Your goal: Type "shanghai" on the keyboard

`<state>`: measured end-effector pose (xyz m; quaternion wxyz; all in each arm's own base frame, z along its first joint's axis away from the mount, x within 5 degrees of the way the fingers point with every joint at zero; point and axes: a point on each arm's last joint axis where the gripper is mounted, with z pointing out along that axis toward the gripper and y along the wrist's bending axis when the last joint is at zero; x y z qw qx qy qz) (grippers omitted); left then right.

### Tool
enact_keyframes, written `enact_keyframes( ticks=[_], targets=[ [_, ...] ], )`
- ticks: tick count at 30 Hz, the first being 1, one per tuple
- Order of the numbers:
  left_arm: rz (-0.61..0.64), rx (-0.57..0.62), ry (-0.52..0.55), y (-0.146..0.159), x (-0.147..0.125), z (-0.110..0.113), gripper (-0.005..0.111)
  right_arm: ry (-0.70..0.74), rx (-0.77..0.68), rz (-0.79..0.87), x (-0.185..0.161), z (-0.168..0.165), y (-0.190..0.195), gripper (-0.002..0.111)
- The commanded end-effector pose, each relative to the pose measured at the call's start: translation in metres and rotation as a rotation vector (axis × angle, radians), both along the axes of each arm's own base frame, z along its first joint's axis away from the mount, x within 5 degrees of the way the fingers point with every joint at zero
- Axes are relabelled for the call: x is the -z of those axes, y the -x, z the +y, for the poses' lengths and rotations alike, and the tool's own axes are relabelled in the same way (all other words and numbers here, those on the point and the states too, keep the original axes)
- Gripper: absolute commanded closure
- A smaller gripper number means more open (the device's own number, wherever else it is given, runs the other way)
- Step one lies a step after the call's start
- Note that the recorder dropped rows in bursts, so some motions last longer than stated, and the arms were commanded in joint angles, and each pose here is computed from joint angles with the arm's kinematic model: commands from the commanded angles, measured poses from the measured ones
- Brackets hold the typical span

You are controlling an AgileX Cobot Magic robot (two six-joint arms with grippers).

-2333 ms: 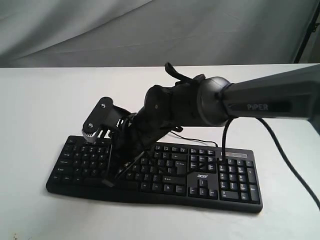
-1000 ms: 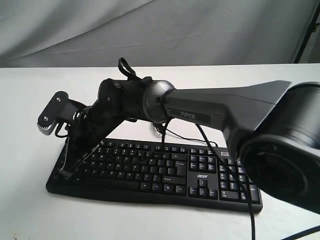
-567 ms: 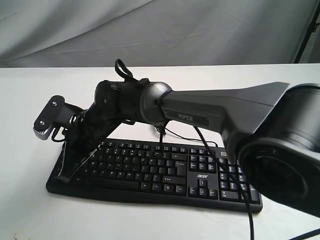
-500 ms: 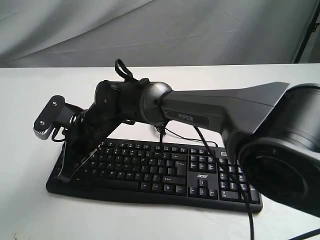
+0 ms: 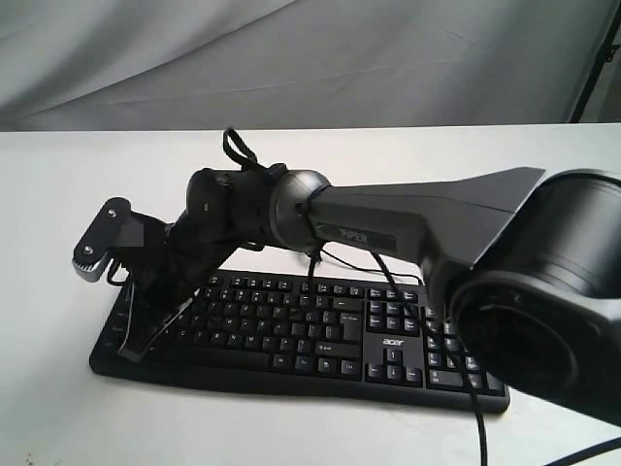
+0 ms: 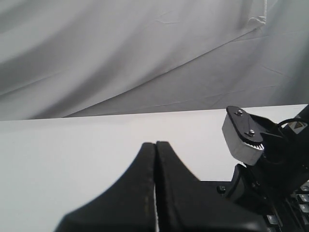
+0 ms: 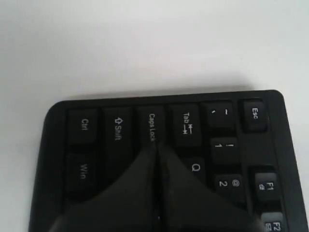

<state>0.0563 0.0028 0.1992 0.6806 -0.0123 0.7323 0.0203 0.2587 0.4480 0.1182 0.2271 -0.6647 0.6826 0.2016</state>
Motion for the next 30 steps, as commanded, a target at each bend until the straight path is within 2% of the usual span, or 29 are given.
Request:
enact_keyframes(
  ticks=[1, 5, 10, 16, 30],
  targets=[
    [-0.007, 0.006, 0.002, 0.0, 0.0, 0.0, 0.107, -0.012, -0.024, -0.036, -0.036, -0.007, -0.003, 0.108],
    [-0.007, 0.006, 0.002, 0.0, 0.0, 0.0, 0.107, 0.026, 0.005, -0.013, -0.048, -0.031, -0.013, 0.108],
    [-0.007, 0.006, 0.002, 0.0, 0.0, 0.0, 0.107, 0.055, 0.122, 0.004, -0.036, -0.078, -0.015, 0.108],
    [-0.007, 0.006, 0.002, 0.0, 0.0, 0.0, 0.107, 0.043, 0.2, 0.015, -0.028, -0.112, -0.013, 0.108],
    [-0.007, 0.006, 0.002, 0.0, 0.0, 0.0, 0.107, 0.065, 0.202, 0.006, -0.014, -0.116, -0.014, 0.108]
  ],
)
